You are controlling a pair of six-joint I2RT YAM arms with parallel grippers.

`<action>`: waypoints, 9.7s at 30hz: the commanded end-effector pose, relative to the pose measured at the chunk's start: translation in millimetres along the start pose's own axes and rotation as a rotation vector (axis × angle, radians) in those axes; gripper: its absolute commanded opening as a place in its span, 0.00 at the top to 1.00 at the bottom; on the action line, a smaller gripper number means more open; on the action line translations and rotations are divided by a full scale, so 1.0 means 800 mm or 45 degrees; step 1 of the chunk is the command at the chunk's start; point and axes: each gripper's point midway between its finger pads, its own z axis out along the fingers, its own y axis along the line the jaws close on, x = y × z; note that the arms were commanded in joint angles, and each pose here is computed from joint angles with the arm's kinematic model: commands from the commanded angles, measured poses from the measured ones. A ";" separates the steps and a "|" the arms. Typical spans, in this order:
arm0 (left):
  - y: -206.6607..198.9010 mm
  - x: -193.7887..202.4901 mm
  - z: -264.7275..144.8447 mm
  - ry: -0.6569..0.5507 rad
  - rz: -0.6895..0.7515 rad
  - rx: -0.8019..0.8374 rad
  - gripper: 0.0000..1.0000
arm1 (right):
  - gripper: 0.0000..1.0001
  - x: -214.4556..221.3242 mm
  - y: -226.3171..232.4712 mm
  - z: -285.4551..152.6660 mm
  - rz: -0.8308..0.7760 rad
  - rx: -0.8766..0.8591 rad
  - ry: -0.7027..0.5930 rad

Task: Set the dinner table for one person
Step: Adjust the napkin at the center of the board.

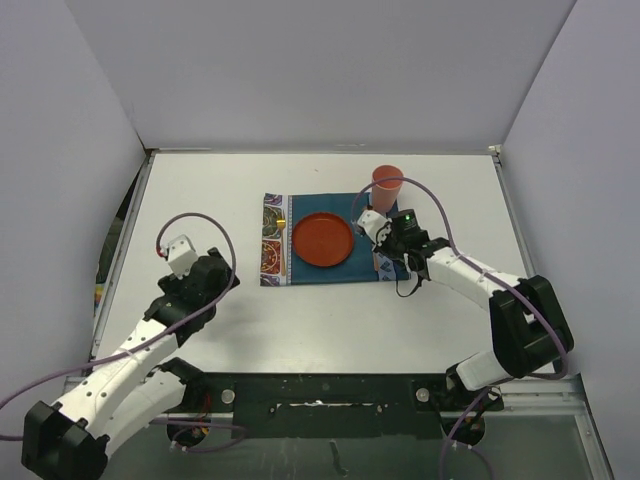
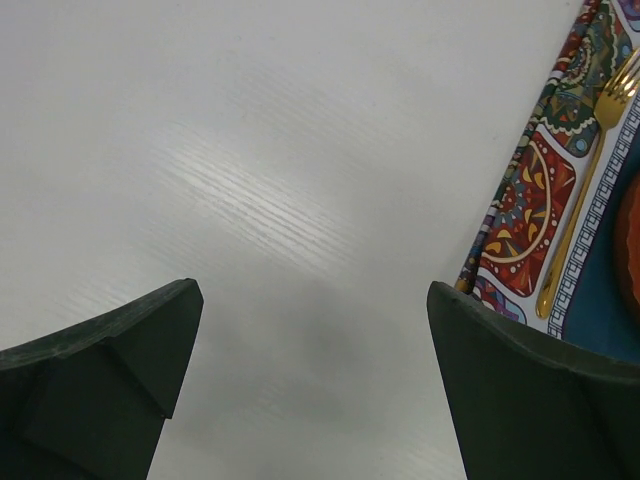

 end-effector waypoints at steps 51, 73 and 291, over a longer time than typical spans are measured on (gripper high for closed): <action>-0.047 0.044 0.079 0.279 -0.305 0.189 0.02 | 1.00 0.036 0.011 0.026 0.076 -0.097 -0.002; -0.047 0.055 0.092 0.310 -0.339 0.182 0.02 | 1.00 0.034 0.013 0.016 0.119 -0.115 0.010; -0.074 0.036 0.114 0.508 -0.331 0.294 0.02 | 1.00 0.060 0.123 0.002 -0.189 -0.547 0.367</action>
